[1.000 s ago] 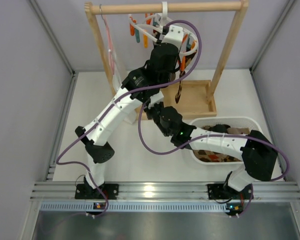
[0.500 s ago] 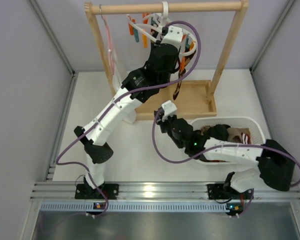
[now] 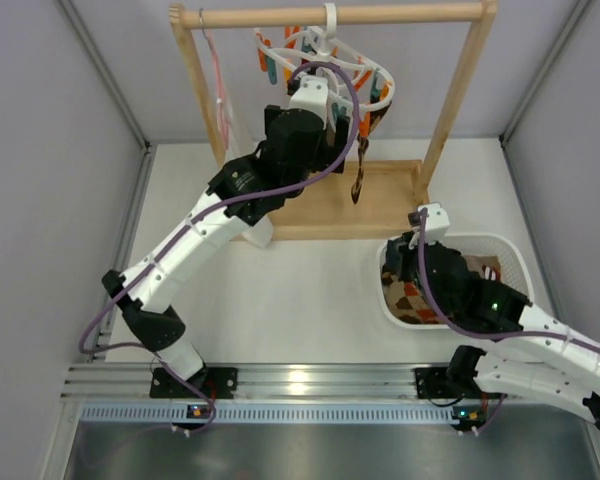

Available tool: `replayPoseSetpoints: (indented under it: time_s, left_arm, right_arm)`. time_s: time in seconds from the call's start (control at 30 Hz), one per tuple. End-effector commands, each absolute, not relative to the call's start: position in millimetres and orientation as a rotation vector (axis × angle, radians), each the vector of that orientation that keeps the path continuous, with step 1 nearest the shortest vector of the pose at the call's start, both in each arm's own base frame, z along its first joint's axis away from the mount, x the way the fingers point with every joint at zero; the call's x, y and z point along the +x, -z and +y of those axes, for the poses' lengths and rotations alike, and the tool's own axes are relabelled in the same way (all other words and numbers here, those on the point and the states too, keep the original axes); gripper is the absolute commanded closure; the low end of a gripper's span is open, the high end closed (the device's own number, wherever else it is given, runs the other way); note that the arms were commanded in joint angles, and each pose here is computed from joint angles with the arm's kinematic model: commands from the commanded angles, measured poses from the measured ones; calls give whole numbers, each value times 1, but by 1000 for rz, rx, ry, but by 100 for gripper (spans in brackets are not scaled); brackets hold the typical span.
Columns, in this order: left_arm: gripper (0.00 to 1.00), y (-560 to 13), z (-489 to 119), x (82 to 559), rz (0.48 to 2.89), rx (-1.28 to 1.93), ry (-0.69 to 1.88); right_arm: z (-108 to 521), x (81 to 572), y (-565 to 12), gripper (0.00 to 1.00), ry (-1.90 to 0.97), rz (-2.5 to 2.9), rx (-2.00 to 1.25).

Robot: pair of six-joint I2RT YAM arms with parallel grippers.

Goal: Remove the socks clipped to the hanger

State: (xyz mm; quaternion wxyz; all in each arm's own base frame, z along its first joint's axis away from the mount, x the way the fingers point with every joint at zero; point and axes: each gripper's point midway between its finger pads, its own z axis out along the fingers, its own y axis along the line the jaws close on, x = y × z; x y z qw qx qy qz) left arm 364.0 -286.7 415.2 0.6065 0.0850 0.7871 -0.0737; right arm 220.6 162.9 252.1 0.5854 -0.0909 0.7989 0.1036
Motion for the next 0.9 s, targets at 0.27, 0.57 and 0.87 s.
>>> replayPoseSetpoints:
  time_s: [0.27, 0.57, 0.87]
  left_arm:
    - [2, -380, -221, 286, 1886, 62, 350]
    - [2, -371, -170, 242, 1842, 99, 370]
    - [2, -361, -150, 214, 1804, 191, 408]
  right_arm:
    - [113, 233, -171, 100, 27, 2213, -113]
    - [151, 248, -83, 99, -266, 2356, -75]
    - [119, 251, -135, 27, -202, 2228, 55]
